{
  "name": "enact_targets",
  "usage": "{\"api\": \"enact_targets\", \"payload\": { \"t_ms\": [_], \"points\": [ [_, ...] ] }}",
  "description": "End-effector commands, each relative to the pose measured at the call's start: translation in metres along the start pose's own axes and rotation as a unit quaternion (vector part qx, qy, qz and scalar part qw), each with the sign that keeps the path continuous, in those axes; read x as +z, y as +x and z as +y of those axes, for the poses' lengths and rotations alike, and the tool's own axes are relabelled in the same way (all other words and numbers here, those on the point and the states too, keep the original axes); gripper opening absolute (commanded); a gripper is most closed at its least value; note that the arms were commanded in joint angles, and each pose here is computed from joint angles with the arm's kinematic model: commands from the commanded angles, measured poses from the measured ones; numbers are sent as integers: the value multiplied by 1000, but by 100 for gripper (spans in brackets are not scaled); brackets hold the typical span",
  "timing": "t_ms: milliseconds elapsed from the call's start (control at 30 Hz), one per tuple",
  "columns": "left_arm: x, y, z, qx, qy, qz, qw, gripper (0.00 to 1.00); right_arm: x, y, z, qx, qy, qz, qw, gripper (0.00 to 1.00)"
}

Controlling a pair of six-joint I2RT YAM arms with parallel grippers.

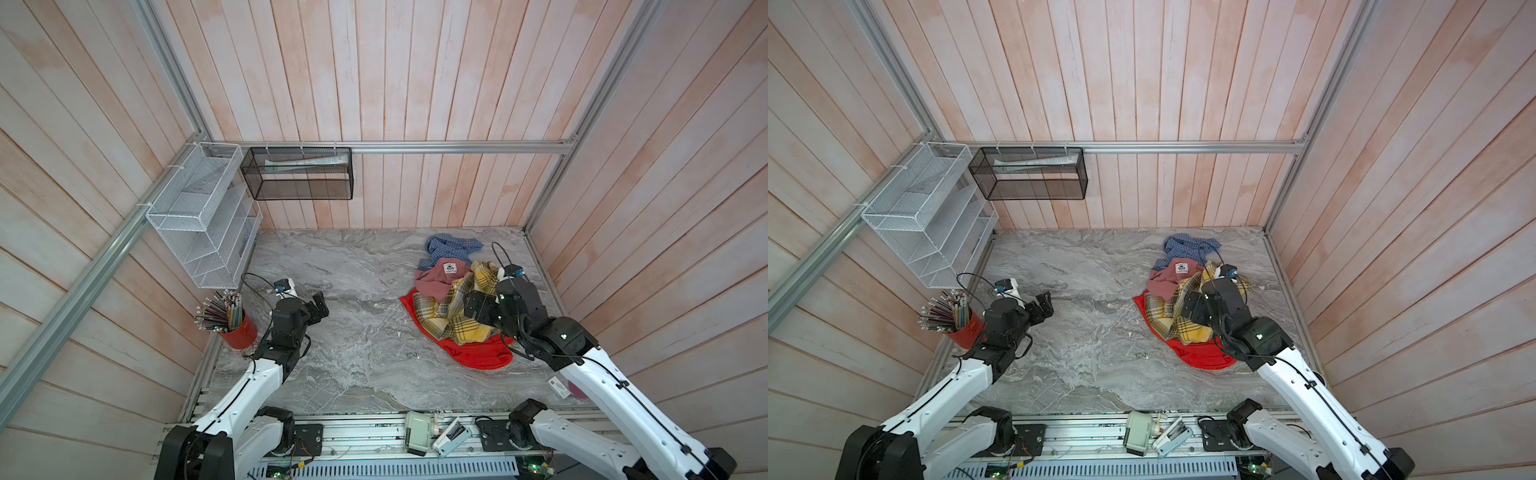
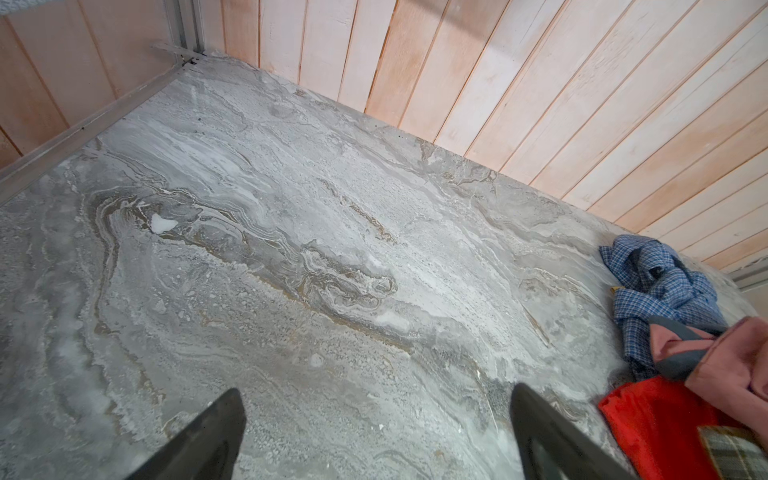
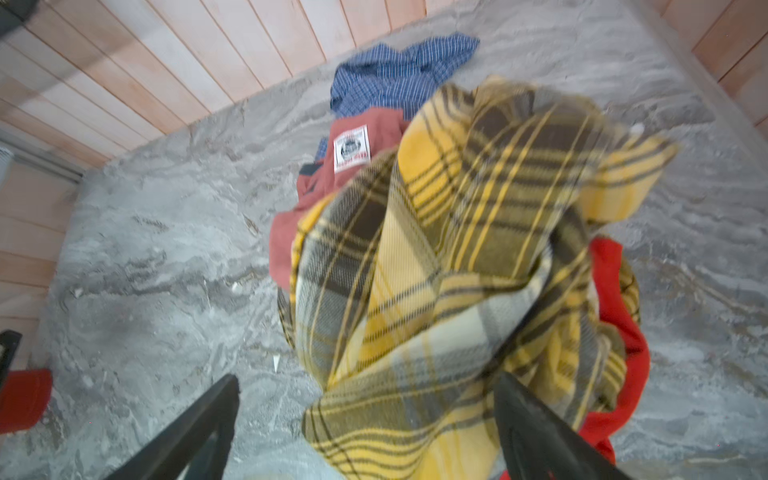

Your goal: Pick out a specific cloth from the pile

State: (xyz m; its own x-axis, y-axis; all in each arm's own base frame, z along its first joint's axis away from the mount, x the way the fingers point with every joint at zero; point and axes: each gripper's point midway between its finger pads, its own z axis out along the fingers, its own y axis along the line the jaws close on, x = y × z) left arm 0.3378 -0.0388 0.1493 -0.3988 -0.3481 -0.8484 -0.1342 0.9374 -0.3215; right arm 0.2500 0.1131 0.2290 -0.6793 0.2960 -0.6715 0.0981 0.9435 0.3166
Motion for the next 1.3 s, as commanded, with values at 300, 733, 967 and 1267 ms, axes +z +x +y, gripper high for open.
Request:
{"api": "enact_targets", "payload": {
  "t_ms": [300, 733, 967, 1267],
  "points": [
    [-1, 5, 0, -6, 0, 3, 1000, 100, 54, 62, -32, -15, 88, 65, 994, 88],
    [-4, 5, 3, -4, -9, 2, 1000, 100, 62, 31, -33, 5, 70, 28, 997, 11],
    [-4, 0, 1, 2, -8, -2, 1000, 100, 22, -12, -11, 8, 31, -17, 999, 0],
    [-4, -4, -3, 1, -4, -4, 1000, 100, -41, -66, 15, -1, -19, -100, 995, 0]
  ]
}}
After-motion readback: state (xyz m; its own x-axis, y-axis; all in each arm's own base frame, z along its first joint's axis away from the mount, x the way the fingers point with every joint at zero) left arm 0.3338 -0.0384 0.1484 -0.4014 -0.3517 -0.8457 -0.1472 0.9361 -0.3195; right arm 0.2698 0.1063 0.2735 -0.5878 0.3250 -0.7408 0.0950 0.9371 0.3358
